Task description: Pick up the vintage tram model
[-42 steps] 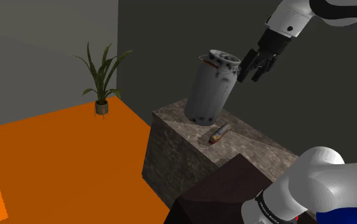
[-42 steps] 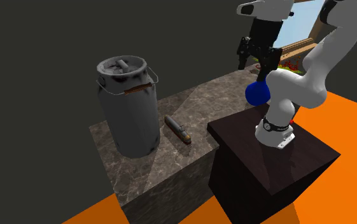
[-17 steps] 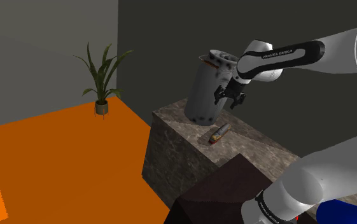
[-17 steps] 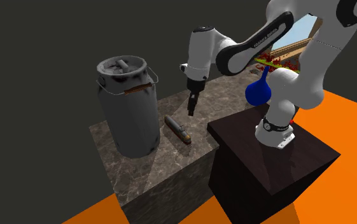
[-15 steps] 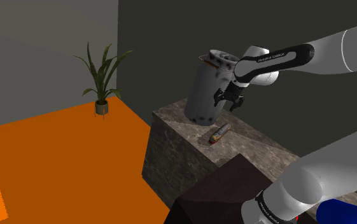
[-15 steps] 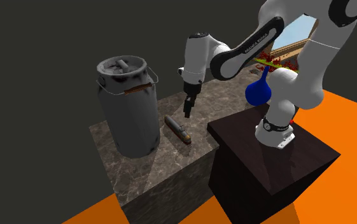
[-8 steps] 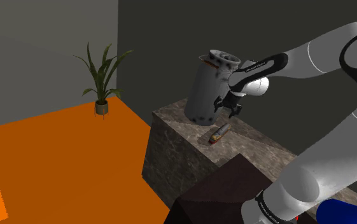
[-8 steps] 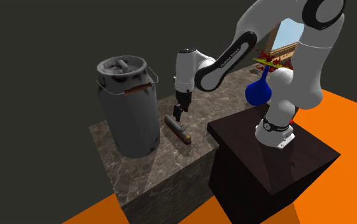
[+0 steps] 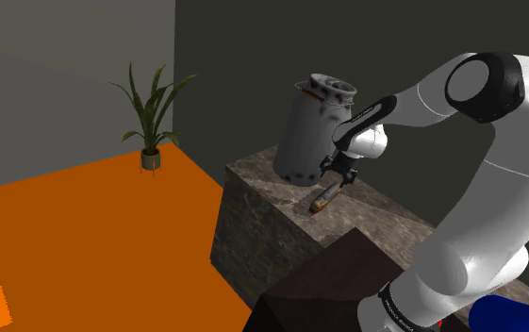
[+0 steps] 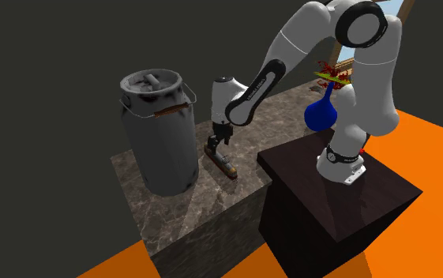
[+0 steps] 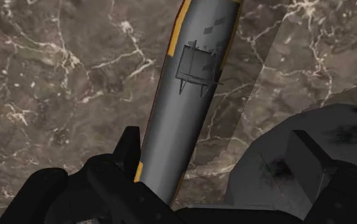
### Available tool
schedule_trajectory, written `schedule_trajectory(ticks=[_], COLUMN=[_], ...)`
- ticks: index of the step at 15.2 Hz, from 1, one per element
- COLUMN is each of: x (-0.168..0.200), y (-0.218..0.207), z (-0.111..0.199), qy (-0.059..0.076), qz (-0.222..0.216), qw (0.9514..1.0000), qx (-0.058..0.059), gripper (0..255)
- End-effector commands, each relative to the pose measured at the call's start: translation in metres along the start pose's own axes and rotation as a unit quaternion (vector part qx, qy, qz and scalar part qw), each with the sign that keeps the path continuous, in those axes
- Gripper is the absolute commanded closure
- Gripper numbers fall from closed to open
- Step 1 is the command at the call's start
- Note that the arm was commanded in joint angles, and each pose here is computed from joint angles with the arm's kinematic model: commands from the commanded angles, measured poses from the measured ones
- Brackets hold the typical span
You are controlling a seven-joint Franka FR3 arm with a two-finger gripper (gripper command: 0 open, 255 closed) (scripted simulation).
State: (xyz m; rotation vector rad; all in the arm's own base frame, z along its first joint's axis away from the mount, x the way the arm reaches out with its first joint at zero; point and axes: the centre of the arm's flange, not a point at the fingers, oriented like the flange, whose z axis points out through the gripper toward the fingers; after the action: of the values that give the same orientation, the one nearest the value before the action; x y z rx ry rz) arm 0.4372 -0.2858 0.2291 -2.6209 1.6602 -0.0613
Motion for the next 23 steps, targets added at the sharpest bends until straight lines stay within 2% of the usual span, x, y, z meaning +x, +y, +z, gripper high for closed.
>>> schedule_trajectory(ticks=[1, 4, 11, 13, 14, 23], x=[0.013, 0.027, 0.027, 0.027, 0.026, 0.027], y=[0.01, 0.022, 0.024, 0.024, 0.025, 0.024], z=[0.02, 0.043, 0.082, 0.082, 0.083, 0.082], qy=[0.0, -0.001, -0.001, -0.001, -0.001, -0.001], qz=[0.027, 0.056, 0.056, 0.056, 0.056, 0.056], qw=[0.9996, 0.9984, 0.9984, 0.9984, 0.9984, 0.9984], qx=[-0.001, -0.002, -0.002, -0.002, -0.002, -0.002], gripper=[0, 0, 0, 0, 255, 255])
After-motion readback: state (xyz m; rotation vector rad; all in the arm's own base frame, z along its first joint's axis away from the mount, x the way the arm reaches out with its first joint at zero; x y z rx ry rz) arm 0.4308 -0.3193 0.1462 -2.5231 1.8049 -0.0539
